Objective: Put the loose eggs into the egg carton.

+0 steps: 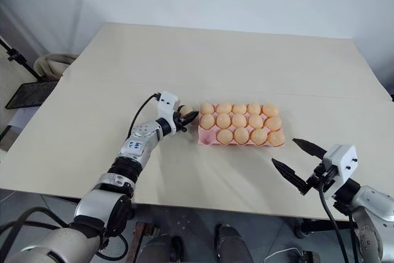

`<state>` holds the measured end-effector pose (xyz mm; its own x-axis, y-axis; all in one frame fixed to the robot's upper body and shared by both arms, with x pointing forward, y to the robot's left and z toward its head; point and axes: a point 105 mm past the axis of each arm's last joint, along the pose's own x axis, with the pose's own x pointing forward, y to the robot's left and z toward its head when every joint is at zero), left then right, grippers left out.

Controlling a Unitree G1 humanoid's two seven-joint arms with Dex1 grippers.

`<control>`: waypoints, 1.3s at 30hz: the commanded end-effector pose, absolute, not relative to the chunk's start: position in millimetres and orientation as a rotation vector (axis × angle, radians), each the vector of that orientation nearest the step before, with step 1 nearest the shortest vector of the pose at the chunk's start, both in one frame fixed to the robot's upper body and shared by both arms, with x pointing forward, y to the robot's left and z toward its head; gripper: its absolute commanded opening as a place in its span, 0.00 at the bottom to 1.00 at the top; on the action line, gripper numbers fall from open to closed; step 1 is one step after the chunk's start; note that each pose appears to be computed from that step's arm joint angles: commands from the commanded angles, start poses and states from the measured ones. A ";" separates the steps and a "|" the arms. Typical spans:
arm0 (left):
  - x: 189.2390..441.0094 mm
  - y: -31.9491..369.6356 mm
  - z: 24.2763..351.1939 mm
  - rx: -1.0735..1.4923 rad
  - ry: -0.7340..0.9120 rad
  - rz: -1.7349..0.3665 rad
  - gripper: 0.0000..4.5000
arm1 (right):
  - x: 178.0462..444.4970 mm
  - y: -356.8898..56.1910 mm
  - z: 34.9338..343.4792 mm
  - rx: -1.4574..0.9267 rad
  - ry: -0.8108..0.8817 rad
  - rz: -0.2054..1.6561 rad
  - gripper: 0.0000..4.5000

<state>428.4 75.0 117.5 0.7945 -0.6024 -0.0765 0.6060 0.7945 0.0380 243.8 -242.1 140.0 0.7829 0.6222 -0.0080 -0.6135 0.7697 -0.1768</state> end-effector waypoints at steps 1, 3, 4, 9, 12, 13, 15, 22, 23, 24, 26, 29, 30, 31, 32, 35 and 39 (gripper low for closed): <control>421.3 85.5 144.5 0.053 -0.027 -0.666 0.42 | 242.8 -241.9 151.0 -0.196 -0.099 0.665 1.00; 414.1 89.4 152.9 0.037 -0.051 -0.689 0.42 | 243.4 -242.0 151.6 -0.194 -0.103 0.665 1.00; 408.7 90.1 157.2 0.027 -0.062 -0.713 0.42 | 243.5 -242.0 151.7 -0.194 -0.103 0.666 1.00; 382.4 84.0 174.8 -0.016 -0.092 -0.850 0.42 | 245.0 -242.5 152.9 -0.194 -0.106 0.672 1.00; 361.9 65.8 177.4 -0.014 -0.076 -1.000 0.42 | 245.9 -242.6 153.4 -0.196 -0.107 0.677 1.00; 357.2 61.0 176.4 -0.004 -0.066 -1.038 0.42 | 246.2 -242.7 153.8 -0.196 -0.108 0.678 1.00; 352.0 54.5 173.1 0.014 -0.040 -1.087 0.42 | 246.4 -242.9 154.3 -0.198 -0.109 0.679 1.00; 351.5 39.8 163.2 0.105 0.001 -1.170 0.42 | 242.6 -244.2 154.3 -0.200 -0.114 0.672 1.00; 351.8 38.7 162.9 0.108 0.002 -1.174 0.42 | 242.0 -244.3 154.2 -0.200 -0.114 0.670 1.00; 352.2 36.8 161.7 0.119 0.003 -1.184 0.42 | 240.3 -244.5 154.1 -0.199 -0.115 0.669 1.00; 354.6 33.4 157.2 0.144 0.010 -1.192 0.42 | 237.1 -244.8 153.8 -0.196 -0.116 0.667 1.00; 357.6 29.7 150.2 0.163 0.022 -1.200 0.42 | 234.5 -245.3 153.4 -0.193 -0.117 0.662 1.00; 357.5 28.7 149.2 0.164 0.024 -1.205 0.42 | 234.2 -245.6 153.4 -0.193 -0.118 0.659 1.00; 357.8 27.6 148.7 0.165 0.024 -1.208 0.42 | 233.9 -245.9 153.5 -0.193 -0.119 0.656 1.00; 358.3 26.3 148.4 0.165 0.023 -1.210 0.42 | 233.4 -246.3 153.5 -0.193 -0.119 0.653 1.00; 359.2 22.2 146.5 0.168 0.024 -1.221 0.42 | 232.3 -246.6 152.5 -0.192 -0.116 0.646 1.00; 361.6 17.7 144.9 0.179 0.027 -1.226 0.42 | 231.9 -246.4 152.3 -0.191 -0.118 0.640 1.00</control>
<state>361.1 22.9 134.6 0.3519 -0.9272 -0.1286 0.9357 0.3451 0.0726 234.7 -247.4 138.2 0.7989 0.6015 0.0027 -0.5926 0.7878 -0.1680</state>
